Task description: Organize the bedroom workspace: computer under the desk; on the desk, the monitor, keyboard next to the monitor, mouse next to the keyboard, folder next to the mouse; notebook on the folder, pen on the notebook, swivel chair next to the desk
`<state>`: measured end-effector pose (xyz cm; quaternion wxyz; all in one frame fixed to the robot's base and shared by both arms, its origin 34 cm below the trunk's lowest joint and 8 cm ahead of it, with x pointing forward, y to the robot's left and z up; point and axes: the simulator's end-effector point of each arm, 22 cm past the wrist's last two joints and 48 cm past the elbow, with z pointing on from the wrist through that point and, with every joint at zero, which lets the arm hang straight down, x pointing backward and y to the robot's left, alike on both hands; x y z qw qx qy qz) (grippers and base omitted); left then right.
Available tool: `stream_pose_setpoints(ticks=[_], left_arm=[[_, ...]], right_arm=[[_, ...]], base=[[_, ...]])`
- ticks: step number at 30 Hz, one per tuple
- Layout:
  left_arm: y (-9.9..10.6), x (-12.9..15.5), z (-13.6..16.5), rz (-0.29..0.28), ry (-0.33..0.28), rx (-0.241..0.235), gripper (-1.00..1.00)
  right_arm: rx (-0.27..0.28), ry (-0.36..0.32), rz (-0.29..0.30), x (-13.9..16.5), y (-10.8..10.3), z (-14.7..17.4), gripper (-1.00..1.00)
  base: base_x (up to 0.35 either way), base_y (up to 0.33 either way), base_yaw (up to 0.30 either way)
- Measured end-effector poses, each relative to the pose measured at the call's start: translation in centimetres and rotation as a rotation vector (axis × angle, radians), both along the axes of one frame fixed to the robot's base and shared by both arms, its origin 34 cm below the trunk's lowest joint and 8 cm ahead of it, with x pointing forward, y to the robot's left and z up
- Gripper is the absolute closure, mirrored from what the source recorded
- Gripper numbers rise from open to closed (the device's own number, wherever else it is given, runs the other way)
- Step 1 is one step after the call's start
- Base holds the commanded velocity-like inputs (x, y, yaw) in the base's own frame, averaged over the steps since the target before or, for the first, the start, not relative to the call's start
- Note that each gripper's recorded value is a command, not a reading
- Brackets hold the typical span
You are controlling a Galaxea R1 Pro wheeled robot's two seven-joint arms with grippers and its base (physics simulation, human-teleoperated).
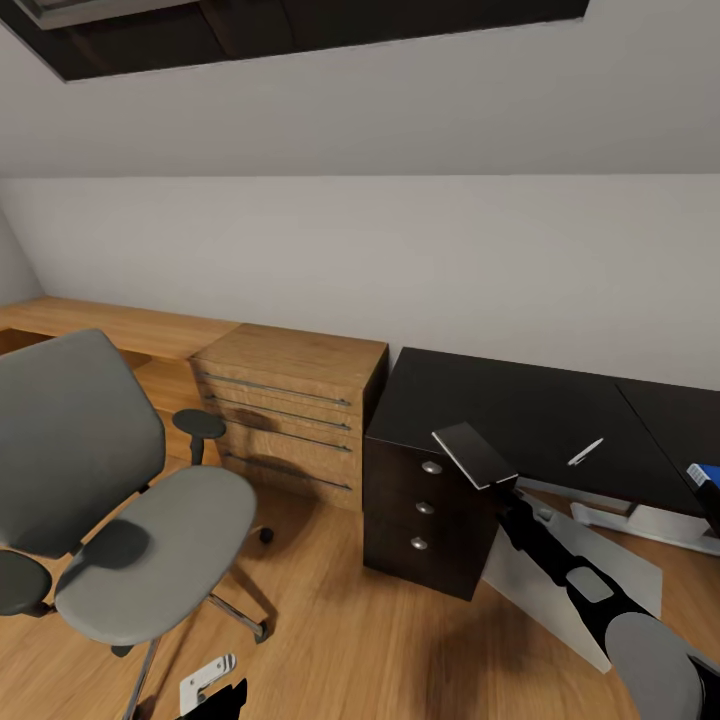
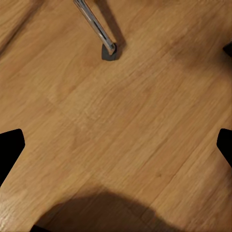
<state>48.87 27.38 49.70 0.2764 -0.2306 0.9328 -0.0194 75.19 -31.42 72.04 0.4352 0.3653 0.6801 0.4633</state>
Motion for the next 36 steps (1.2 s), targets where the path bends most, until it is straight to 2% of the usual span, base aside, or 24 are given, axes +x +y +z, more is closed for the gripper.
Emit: stream_pose_setpoints(ticks=[15,27,36], left_arm=[[0.0,-0.01,-0.01,0.0,0.0,0.0,-1.0],[-0.46,-0.78,-0.61,-0.007,0.014,-0.007,-1.0],[-0.17,-0.33,-0.33,0.0,-0.022,0.011,-1.0]], right_arm=[[0.001,-0.002,0.002,0.0,0.04,0.04,-1.0],[0.002,-0.001,0.001,-0.01,0.04,0.04,-1.0],[0.002,-0.001,0.001,-0.01,0.04,0.04,-1.0]], base=[[0.003,0.0,0.0],[0.134,0.0,0.0],[0.016,0.0,0.0]])
